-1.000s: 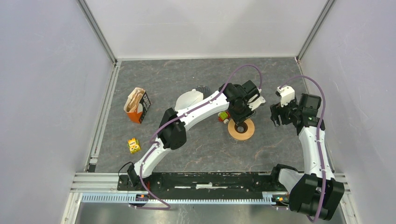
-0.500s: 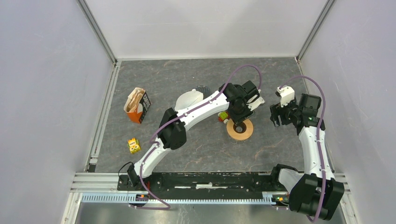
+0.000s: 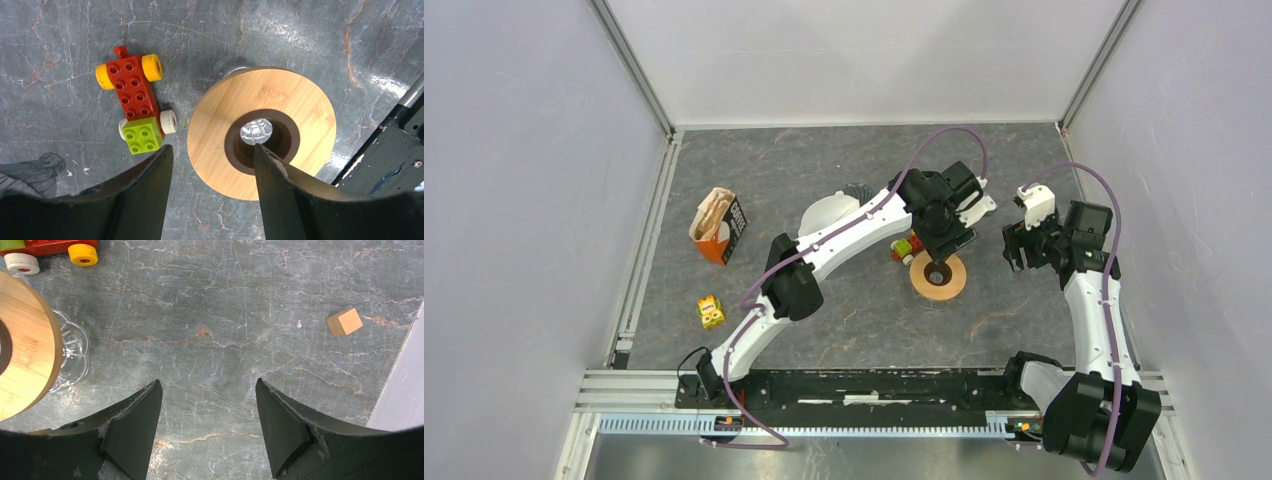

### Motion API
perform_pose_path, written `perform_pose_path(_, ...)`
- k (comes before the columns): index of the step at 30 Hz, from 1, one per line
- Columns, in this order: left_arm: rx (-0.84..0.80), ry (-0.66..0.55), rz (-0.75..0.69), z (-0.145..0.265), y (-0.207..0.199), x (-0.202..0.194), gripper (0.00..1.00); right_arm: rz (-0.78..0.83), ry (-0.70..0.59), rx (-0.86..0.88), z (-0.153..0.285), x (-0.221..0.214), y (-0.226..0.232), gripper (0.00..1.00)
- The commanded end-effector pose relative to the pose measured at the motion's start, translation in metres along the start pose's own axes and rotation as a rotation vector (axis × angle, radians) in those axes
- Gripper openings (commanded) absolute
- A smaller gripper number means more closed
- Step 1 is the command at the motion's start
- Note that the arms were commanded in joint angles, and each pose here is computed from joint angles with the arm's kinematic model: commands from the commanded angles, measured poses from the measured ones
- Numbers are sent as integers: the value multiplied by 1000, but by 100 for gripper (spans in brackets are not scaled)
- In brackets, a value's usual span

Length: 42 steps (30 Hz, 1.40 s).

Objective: Place the coffee filter in the dripper
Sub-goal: Place the dripper holder onto the coffee server, then pick up the coffee dripper from the center of the board.

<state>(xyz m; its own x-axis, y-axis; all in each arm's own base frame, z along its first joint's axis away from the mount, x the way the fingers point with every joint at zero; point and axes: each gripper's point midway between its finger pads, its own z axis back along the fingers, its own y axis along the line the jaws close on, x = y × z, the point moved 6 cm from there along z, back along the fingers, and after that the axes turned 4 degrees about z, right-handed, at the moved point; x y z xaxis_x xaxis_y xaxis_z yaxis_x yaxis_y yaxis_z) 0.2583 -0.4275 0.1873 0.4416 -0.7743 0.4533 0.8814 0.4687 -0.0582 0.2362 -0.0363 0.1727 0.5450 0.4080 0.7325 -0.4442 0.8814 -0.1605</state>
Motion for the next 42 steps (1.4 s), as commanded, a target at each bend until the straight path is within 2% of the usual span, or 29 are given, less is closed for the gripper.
perform_pose_path(1, 6, -42, -10, 20, 2, 11, 67, 25, -34, -9, 4, 8, -3, 76)
perform_pose_path(6, 43, -107, -23, 62, 13, 19, 69, 34, -101, 59, 2, 26, -2, 76)
perform_pose_path(10, 77, -173, -33, 107, 26, 21, 69, 44, -179, 104, -2, 58, -5, 76)
perform_pose_path(16, 208, -357, -97, 189, 33, 32, 71, 88, -262, 189, -27, 119, 17, 76)
perform_pose_path(19, 249, -406, -82, 223, 40, 25, 77, 117, -299, 223, -40, 148, 36, 76)
perform_pose_path(21, 254, -392, -56, 233, 47, 14, 80, 126, -317, 243, -47, 163, 45, 76)
perform_pose_path(23, 272, -369, -35, 244, 56, 2, 81, 153, -323, 256, -54, 176, 56, 76)
perform_pose_path(27, 286, -428, 32, 277, 73, -10, 84, 199, -349, 290, -63, 195, 81, 76)
perform_pose_path(30, 288, -451, 66, 289, 75, -15, 90, 217, -342, 313, -68, 197, 93, 76)
perform_pose_path(36, 118, -398, 64, 281, 50, -24, 100, 245, -332, 303, -65, 188, 98, 76)
perform_pose_path(42, -120, -276, 83, 261, 20, -42, 100, 271, -334, 263, -58, 178, 95, 76)
